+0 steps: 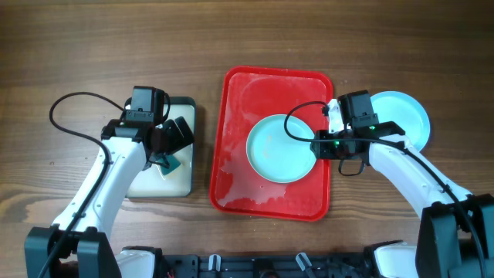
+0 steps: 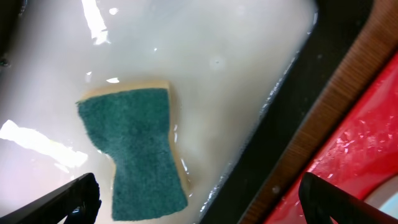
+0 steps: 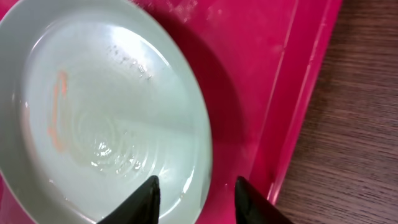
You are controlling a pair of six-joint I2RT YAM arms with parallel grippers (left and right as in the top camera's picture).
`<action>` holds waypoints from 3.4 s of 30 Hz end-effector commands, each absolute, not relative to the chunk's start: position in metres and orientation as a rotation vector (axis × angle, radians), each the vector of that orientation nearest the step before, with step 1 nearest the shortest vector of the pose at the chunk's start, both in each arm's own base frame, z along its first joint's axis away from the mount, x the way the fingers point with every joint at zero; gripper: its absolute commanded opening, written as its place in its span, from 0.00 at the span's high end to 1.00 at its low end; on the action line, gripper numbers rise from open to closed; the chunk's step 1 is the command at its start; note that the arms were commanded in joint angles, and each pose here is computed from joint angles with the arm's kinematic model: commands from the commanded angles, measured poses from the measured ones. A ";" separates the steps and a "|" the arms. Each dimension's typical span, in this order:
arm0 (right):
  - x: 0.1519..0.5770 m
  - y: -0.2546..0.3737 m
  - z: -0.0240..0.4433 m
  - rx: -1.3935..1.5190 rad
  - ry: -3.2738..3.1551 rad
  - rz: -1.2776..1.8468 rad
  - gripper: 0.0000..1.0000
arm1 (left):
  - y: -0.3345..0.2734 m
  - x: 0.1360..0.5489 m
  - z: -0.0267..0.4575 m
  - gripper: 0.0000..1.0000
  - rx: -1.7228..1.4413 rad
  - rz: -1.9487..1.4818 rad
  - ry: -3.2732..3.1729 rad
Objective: Clean dirty plates on tray and stack at the side
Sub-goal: 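Drag the last blue plate down the red tray with the right gripper, then grasp the sponge with the left gripper and dip it in water, then scrub the last blue plate with the sponge in the left gripper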
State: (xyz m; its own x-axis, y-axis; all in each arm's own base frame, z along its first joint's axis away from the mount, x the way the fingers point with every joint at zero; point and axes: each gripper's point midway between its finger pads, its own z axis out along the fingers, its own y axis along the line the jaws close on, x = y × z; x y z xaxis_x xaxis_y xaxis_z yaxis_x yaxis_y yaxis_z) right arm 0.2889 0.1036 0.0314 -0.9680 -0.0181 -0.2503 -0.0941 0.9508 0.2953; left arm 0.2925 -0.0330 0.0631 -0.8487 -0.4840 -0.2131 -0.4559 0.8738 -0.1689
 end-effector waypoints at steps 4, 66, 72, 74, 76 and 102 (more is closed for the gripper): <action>0.283 0.112 0.077 -0.146 2.750 0.532 0.58 | -0.032 0.296 0.063 0.01 -0.694 -0.167 2.792; 0.270 0.099 0.112 -0.002 2.685 0.493 0.53 | -0.024 0.315 0.106 0.96 -0.358 0.298 2.919; 0.275 0.091 0.101 0.126 2.716 0.437 0.60 | -0.154 0.323 0.138 0.96 -0.066 -0.562 2.923; 0.276 0.092 0.082 0.098 2.775 0.421 0.61 | -0.200 0.329 0.142 0.96 0.015 -0.669 2.857; 0.281 0.098 0.066 0.060 2.810 0.451 0.63 | -0.225 0.330 0.131 0.96 0.018 -0.642 2.849; 0.290 0.108 -0.011 0.170 2.970 0.496 0.96 | -0.158 0.319 -0.016 0.96 -0.290 0.374 3.024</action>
